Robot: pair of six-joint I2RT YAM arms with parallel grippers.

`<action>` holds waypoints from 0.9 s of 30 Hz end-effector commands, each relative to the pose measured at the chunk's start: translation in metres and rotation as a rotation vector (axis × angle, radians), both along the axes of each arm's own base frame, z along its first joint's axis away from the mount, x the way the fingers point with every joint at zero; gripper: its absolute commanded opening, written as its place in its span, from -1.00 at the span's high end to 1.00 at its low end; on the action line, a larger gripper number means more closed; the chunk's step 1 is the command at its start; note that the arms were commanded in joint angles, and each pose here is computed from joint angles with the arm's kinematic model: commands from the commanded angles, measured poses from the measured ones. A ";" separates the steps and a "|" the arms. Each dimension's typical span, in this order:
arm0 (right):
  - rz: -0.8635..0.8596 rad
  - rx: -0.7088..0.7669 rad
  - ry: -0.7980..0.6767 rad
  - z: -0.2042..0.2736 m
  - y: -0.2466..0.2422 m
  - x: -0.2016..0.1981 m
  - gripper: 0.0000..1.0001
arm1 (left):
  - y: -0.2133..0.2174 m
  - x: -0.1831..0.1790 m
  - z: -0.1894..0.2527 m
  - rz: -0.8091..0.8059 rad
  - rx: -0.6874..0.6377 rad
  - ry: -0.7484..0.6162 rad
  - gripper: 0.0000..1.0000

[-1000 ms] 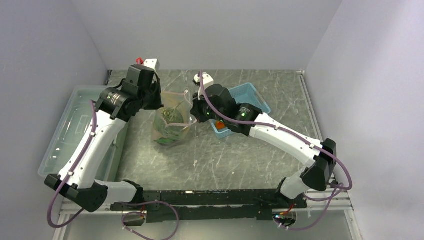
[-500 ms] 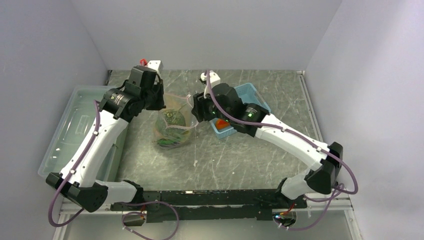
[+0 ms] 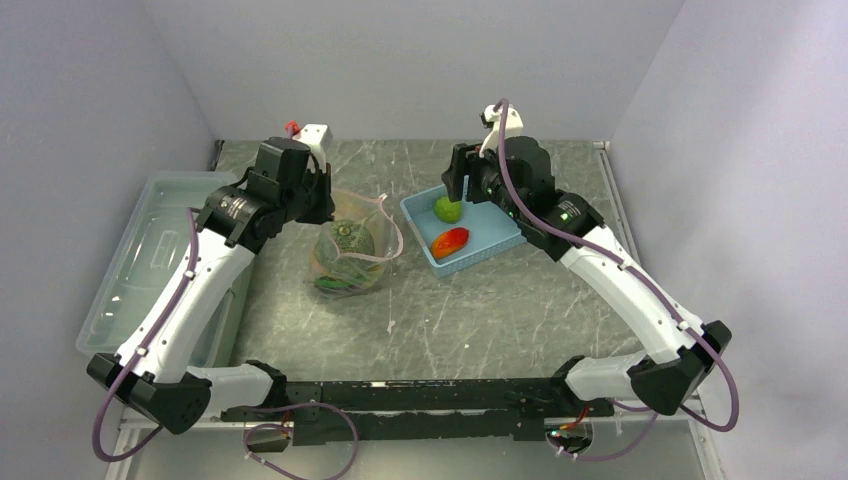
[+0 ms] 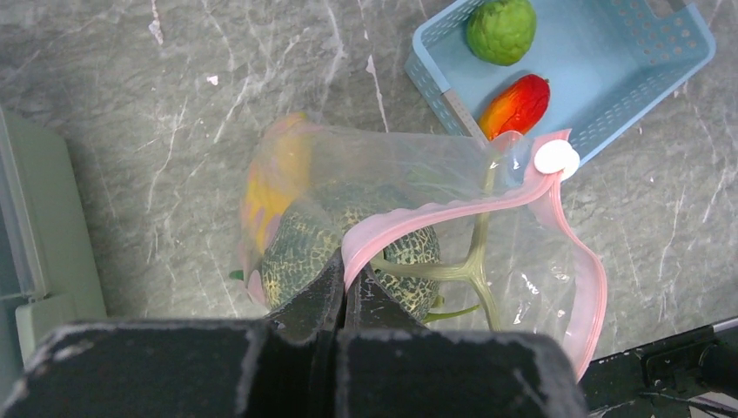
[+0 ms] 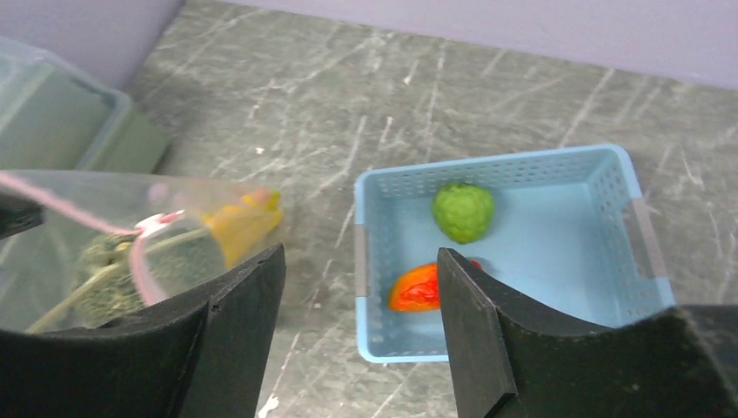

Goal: Place the food in the zip-top bag and seal the zipper
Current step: Pick up the fake fruit from the bin.

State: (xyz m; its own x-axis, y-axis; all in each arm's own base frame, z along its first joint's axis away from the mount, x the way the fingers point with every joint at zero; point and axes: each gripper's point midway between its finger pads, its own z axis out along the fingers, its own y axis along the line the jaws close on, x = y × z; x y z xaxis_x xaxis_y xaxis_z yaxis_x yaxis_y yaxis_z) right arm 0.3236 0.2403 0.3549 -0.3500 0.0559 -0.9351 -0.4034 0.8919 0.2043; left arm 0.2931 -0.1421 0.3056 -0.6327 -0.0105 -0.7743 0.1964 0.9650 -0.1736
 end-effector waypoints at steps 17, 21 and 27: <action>-0.054 -0.137 0.249 -0.136 -0.015 0.097 -0.64 | -0.026 -0.008 0.017 -0.188 -0.097 -0.139 1.00; -0.043 -0.137 0.311 -0.165 -0.012 0.114 -0.66 | -0.027 -0.011 0.014 -0.200 -0.103 -0.140 1.00; -0.053 -0.173 0.379 -0.208 -0.006 0.142 -0.76 | -0.030 -0.014 0.008 -0.223 -0.113 -0.131 1.00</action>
State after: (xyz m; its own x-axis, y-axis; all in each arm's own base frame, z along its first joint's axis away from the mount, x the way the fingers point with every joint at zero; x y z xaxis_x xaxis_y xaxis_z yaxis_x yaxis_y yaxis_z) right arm 0.4398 0.2234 0.1350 -0.7134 -0.0762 -0.6966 -0.2577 0.9530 0.1596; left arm 0.2777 -0.1654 0.2961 -0.5913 0.0318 -0.8058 0.3700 0.8985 -0.2361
